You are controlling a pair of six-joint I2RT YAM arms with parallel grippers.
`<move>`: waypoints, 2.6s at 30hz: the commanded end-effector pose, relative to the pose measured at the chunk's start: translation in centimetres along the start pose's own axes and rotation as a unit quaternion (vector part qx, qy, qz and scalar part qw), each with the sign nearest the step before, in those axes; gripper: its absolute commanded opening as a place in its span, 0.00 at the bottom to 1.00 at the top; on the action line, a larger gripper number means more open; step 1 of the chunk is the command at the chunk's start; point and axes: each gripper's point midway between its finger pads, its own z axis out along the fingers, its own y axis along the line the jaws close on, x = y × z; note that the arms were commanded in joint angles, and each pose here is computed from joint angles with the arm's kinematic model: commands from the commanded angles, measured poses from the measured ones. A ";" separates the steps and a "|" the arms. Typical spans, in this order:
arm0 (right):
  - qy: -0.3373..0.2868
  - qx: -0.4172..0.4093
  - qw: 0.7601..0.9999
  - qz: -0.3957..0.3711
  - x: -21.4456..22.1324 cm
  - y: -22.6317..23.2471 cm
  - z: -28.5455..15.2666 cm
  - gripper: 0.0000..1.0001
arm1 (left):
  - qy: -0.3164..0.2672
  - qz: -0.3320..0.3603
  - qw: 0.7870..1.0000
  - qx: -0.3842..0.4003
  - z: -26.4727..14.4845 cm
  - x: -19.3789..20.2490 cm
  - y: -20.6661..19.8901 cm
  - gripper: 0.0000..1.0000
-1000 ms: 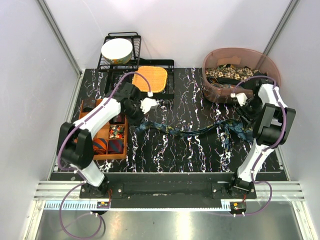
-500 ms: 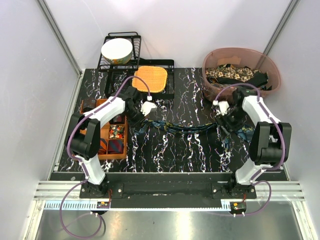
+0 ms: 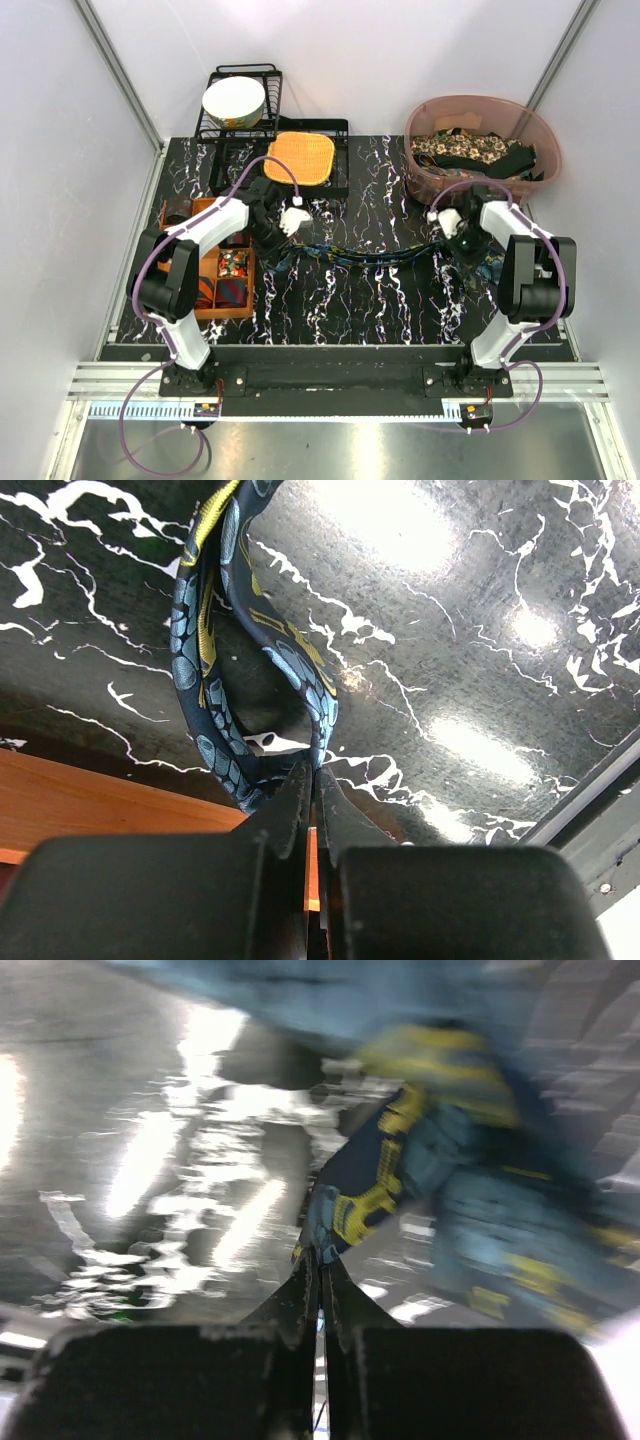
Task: Roll the ties
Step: Flatten out the tie at the center of the board.
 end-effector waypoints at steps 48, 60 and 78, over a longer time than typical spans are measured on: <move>-0.046 0.032 0.973 -0.225 -0.1 -6.1 -1.8 0.00 | 0.026 0.308 0.949 -0.065 2.3 -2.3 0.7 0.13; 0.089 -0.147 0.920 -0.352 11.4 -0.2 -3.3 0.00 | 0.045 0.324 0.928 0.180 -2.0 3.9 -12.0 0.00; 0.170 -0.150 0.922 -0.314 8.9 -7.6 4.1 0.79 | 0.122 0.201 0.948 0.213 3.9 1.0 -4.0 0.20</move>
